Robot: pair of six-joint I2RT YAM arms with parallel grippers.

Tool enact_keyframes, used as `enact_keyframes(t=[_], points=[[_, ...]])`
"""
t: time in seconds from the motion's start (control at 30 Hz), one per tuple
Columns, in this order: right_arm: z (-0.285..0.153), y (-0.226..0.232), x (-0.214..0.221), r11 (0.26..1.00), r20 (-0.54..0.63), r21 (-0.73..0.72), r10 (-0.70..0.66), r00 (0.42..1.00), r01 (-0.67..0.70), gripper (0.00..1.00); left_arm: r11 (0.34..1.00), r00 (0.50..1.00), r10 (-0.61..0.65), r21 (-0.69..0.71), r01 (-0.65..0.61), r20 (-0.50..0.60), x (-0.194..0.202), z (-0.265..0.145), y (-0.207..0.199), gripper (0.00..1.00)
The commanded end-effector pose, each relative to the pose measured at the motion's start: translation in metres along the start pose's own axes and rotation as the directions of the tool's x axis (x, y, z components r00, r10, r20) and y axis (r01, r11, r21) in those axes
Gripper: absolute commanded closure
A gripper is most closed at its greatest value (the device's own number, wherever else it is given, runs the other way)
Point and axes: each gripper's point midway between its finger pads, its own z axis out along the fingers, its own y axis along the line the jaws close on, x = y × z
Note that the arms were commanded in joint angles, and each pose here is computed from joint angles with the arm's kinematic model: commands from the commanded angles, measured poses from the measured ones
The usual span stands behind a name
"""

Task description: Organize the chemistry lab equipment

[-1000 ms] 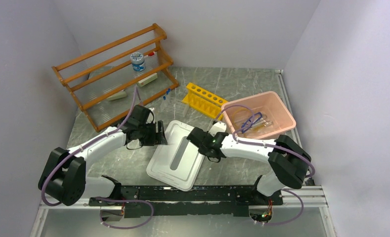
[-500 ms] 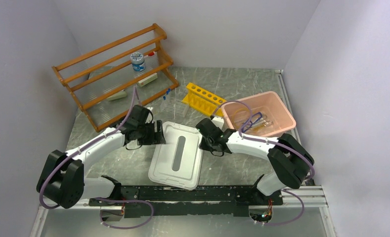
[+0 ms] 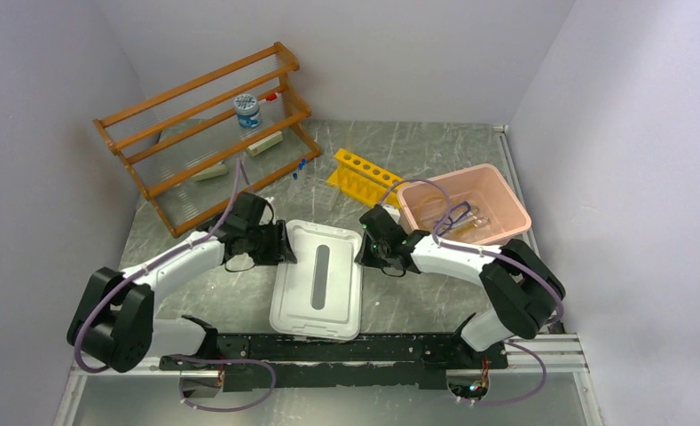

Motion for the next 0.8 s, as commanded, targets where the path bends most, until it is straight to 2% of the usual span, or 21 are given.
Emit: enact_keyframes(t=[0.0, 0.1, 0.13, 0.2, 0.33, 0.57, 0.77], points=[[-0.01, 0.024, -0.02, 0.994, 0.055, -0.106, -0.004, 0.998, 0.01, 1.0, 0.985, 0.994, 0.032, 0.164, -0.05, 0.109, -0.026, -0.016, -0.037, 0.61], [-0.016, 0.029, -0.028, 0.991, 0.081, -0.129, -0.025, 0.996, 0.035, 1.0, 0.976, 0.986, 0.071, 0.195, -0.1, 0.15, -0.036, -0.025, -0.046, 0.78], [-0.018, 0.03, -0.031, 0.99, 0.089, -0.138, -0.03, 0.996, 0.042, 1.0, 0.971, 0.984, 0.084, 0.208, -0.117, 0.157, -0.038, -0.028, -0.049, 0.86], [-0.024, 0.034, -0.036, 0.985, 0.106, -0.162, -0.047, 0.993, 0.064, 1.0, 0.955, 0.98, 0.115, 0.252, -0.154, 0.162, -0.04, -0.033, -0.058, 0.95], [-0.035, 0.04, -0.045, 0.977, 0.128, -0.194, -0.061, 0.99, 0.085, 1.0, 0.912, 0.972, 0.177, 0.344, -0.222, 0.157, -0.041, -0.044, -0.078, 0.95], [-0.072, 0.043, -0.072, 0.974, 0.22, -0.214, -0.026, 0.975, 0.074, 0.51, 0.878, 0.944, 0.243, 0.364, -0.311, 0.221, -0.065, -0.083, -0.1, 0.95], [-0.126, 0.059, -0.11, 0.949, 0.339, -0.3, 0.009, 0.941, 0.099, 0.35, 0.828, 0.928, 0.247, 0.436, -0.352, 0.279, -0.084, -0.137, -0.137, 0.95]])
